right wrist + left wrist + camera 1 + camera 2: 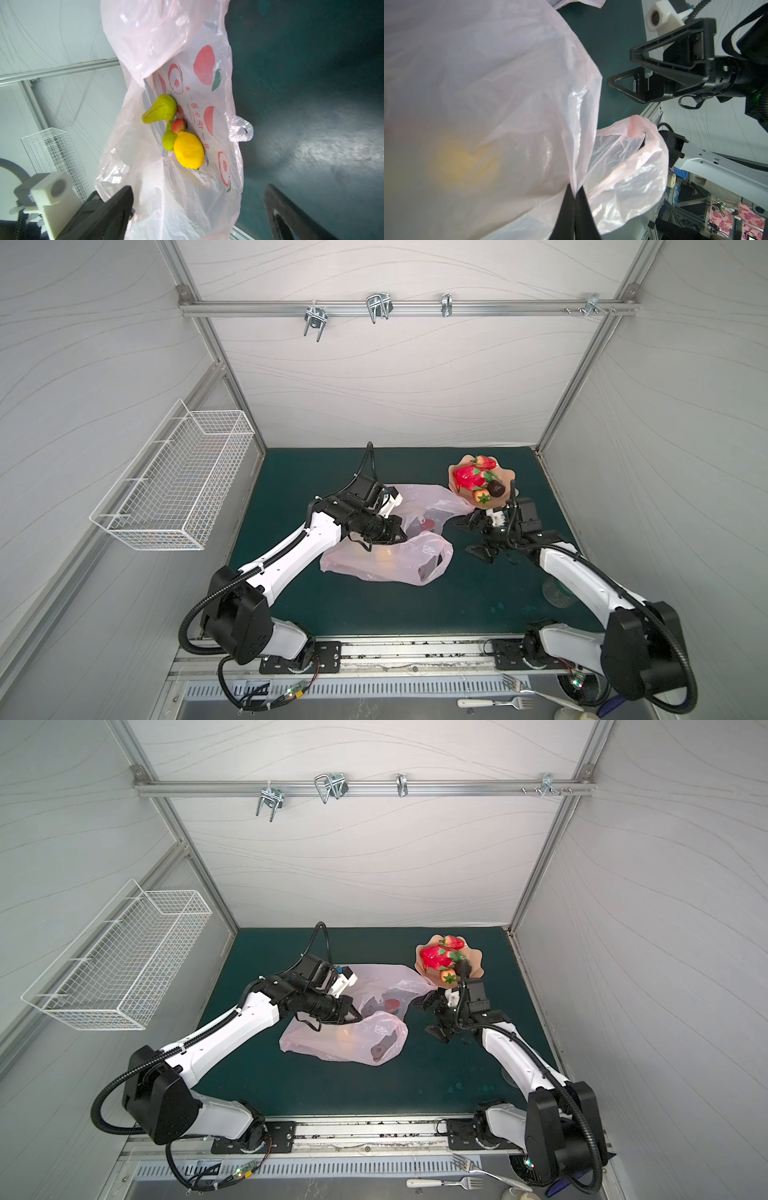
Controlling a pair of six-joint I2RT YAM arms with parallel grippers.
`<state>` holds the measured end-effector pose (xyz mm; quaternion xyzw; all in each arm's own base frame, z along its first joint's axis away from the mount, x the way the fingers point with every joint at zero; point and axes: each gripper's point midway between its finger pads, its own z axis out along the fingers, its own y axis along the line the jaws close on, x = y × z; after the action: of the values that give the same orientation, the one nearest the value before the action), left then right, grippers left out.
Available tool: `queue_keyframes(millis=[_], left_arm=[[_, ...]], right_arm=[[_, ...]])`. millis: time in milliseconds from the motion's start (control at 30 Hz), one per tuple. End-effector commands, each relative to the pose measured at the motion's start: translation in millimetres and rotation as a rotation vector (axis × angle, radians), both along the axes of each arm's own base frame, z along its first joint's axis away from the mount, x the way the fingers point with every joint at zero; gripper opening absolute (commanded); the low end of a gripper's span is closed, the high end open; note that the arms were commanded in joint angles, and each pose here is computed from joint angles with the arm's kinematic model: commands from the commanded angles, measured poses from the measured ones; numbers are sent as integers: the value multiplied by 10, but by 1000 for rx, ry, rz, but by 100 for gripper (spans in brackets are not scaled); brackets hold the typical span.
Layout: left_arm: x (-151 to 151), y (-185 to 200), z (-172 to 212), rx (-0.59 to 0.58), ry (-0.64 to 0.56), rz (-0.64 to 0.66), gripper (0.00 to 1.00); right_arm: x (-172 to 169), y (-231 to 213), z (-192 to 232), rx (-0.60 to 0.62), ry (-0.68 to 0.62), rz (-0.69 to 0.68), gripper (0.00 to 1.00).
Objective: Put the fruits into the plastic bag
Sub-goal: 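Withdraw the right gripper from the bag back toward the bowl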
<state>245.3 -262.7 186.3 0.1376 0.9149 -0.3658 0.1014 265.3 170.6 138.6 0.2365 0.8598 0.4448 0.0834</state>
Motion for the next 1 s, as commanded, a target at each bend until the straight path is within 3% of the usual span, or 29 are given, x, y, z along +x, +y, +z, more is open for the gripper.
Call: queue_keyframes(millis=[0,533,967], left_arm=[[31,-44,82,-25,-39,-16,0],[16,-27,105,-23,-43,-14,0],[16,-25,103,-18,-38,-15,0]], right_arm=[[-100,-123,-19,-19,25,10,99],[312,-595,182,-257,-69,-8,99],[981,-952,426,-554,-191,-5,96]])
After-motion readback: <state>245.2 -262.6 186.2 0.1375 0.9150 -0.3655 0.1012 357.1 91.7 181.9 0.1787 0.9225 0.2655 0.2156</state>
